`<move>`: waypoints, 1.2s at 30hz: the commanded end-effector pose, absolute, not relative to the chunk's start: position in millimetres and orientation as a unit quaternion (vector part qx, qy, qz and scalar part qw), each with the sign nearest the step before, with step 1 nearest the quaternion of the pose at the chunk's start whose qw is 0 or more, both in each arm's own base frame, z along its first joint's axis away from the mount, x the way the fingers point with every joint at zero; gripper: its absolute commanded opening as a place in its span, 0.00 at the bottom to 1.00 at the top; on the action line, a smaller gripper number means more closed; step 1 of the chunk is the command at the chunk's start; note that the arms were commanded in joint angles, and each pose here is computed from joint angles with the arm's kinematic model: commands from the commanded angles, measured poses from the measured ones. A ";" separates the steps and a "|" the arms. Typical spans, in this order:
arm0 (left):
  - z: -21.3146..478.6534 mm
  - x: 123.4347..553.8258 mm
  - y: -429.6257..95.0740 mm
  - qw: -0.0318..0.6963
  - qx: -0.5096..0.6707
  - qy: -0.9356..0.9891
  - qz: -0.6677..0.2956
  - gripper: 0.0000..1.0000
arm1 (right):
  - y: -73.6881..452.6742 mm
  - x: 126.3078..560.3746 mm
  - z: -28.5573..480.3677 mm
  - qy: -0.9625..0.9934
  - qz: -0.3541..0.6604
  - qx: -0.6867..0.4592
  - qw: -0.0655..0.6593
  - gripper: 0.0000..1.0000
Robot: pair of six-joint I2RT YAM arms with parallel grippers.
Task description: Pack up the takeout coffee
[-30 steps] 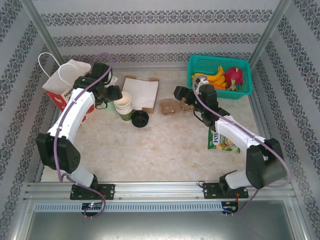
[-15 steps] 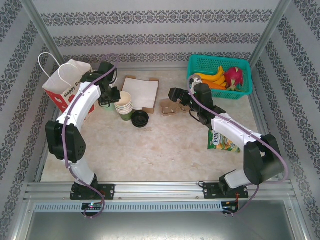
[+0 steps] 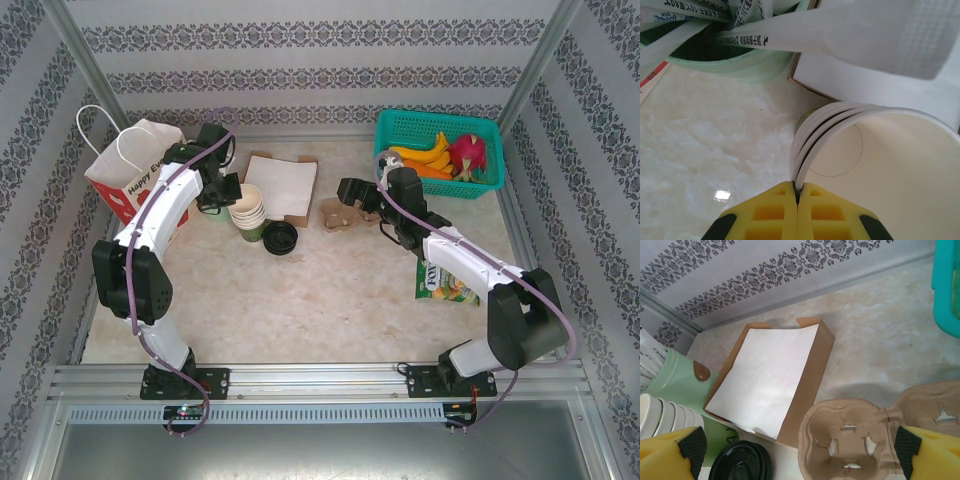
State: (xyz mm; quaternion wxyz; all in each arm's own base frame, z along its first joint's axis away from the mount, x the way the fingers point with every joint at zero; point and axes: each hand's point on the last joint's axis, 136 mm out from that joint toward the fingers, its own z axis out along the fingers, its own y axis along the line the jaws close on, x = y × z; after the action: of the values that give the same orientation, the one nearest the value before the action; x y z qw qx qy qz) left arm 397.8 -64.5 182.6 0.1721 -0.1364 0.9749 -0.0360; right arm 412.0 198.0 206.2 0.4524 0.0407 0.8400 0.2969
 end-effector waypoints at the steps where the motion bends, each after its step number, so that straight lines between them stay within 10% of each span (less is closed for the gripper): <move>1: 201.8 396.0 -71.9 0.188 -0.123 0.973 -0.051 0.00 | 200.4 413.3 227.8 0.829 0.294 0.032 0.475 0.98; 36: 283.5 394.1 -55.6 0.267 -0.150 0.939 -0.157 0.00 | 246.0 370.3 271.7 0.777 0.326 -0.177 0.509 0.98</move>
State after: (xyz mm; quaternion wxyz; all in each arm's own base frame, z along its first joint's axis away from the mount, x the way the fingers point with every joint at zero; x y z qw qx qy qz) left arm 401.7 -55.1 244.5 0.2298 -0.1638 0.9496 -0.1365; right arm 381.3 232.3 235.5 0.4775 -0.1167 0.8154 0.3056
